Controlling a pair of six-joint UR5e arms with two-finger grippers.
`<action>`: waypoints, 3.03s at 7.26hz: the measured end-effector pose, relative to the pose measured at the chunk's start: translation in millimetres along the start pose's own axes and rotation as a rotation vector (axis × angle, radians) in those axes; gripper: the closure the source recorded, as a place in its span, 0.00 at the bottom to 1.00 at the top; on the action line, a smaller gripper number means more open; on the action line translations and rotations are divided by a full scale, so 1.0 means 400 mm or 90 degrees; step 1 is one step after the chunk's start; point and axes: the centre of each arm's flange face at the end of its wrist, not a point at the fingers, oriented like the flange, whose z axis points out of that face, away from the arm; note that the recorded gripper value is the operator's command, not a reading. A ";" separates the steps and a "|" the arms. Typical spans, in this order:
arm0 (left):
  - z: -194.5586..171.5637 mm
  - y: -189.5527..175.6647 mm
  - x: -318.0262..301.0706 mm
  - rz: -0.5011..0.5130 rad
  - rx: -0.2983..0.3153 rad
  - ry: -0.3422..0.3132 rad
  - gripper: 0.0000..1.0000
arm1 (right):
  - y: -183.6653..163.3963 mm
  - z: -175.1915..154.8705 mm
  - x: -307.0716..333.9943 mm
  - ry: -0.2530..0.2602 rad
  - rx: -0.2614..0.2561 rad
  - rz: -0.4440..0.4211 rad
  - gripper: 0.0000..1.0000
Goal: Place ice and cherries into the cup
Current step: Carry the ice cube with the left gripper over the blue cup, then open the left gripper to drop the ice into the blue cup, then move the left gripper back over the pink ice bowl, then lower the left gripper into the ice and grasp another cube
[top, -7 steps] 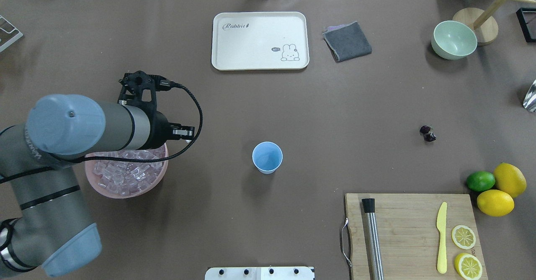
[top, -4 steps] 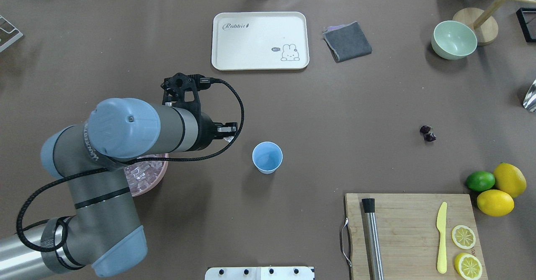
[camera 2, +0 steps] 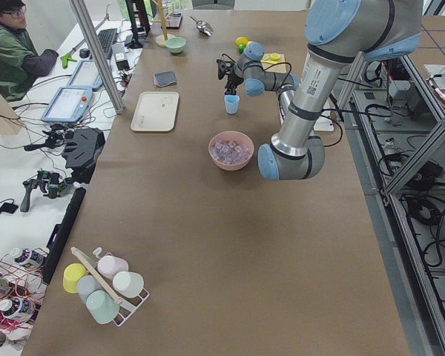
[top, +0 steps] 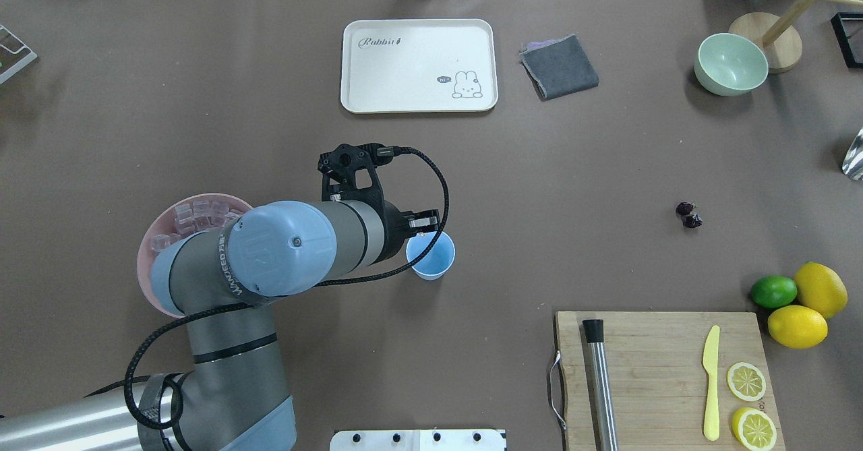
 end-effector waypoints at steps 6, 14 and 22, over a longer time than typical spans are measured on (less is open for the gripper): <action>0.002 0.064 -0.011 0.016 0.014 -0.007 0.02 | 0.011 0.001 0.003 0.000 0.000 0.001 0.00; -0.193 -0.120 -0.382 0.302 -0.121 -0.301 0.02 | 0.017 0.006 0.005 -0.004 0.001 0.002 0.00; -0.093 -0.098 -0.552 0.374 -0.147 -0.310 0.18 | 0.030 0.013 0.010 -0.007 -0.002 0.002 0.00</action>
